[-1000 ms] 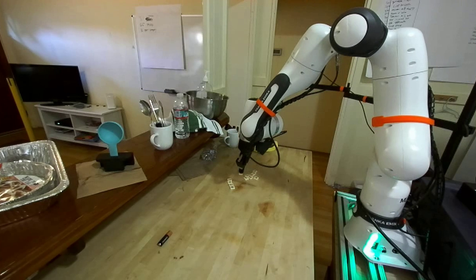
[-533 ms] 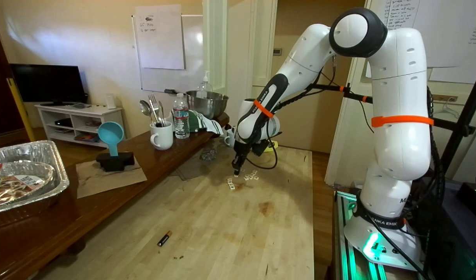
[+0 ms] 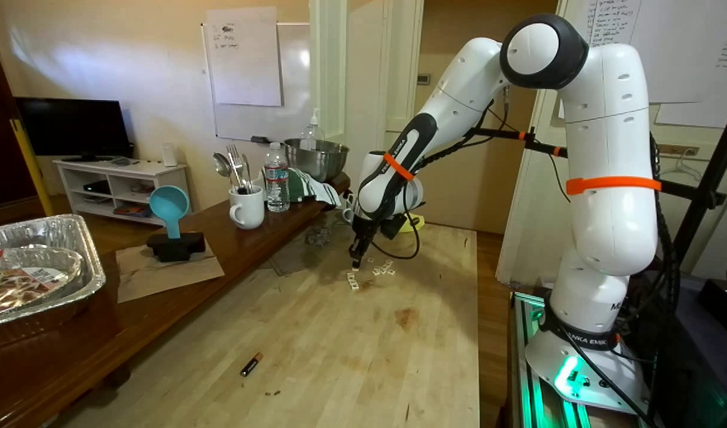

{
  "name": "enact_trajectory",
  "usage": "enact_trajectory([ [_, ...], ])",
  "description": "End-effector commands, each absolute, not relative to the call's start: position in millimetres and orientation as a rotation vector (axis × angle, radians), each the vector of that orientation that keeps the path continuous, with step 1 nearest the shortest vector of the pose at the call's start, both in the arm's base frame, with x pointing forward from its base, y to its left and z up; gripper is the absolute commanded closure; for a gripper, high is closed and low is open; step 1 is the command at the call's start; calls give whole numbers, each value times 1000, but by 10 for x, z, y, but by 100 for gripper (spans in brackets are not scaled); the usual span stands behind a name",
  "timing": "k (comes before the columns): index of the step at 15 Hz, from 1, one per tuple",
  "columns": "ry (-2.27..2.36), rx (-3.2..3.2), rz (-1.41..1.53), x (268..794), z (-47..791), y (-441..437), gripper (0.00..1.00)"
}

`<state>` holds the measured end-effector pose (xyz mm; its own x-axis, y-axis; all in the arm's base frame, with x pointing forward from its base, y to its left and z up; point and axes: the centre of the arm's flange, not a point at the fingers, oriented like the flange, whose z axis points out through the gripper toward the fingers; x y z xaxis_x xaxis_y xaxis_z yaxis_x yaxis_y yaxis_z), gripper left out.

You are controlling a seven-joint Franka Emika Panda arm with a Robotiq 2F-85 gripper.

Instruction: Add a new letter tile to the end of the word

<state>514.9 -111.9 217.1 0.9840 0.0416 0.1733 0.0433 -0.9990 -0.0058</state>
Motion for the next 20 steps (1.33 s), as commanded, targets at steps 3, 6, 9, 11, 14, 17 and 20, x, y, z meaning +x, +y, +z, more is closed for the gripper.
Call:
enact_trajectory([
  [3, -122, -3115, -270, 5215, 1909, -1065, 100],
  [6, -152, -3112, -263, 5206, 1901, -1030, 100],
  [9, -174, -3109, -261, 5195, 1894, -1004, 100],
  [11, -189, -3108, -258, 5191, 1891, -995, 100],
  [14, -205, -3106, -256, 5184, 1888, -980, 100],
  [17, -226, -3103, -252, 5171, 1882, -956, 100],
  [20, -240, -3102, -250, 5168, 1874, -932, 100],
])
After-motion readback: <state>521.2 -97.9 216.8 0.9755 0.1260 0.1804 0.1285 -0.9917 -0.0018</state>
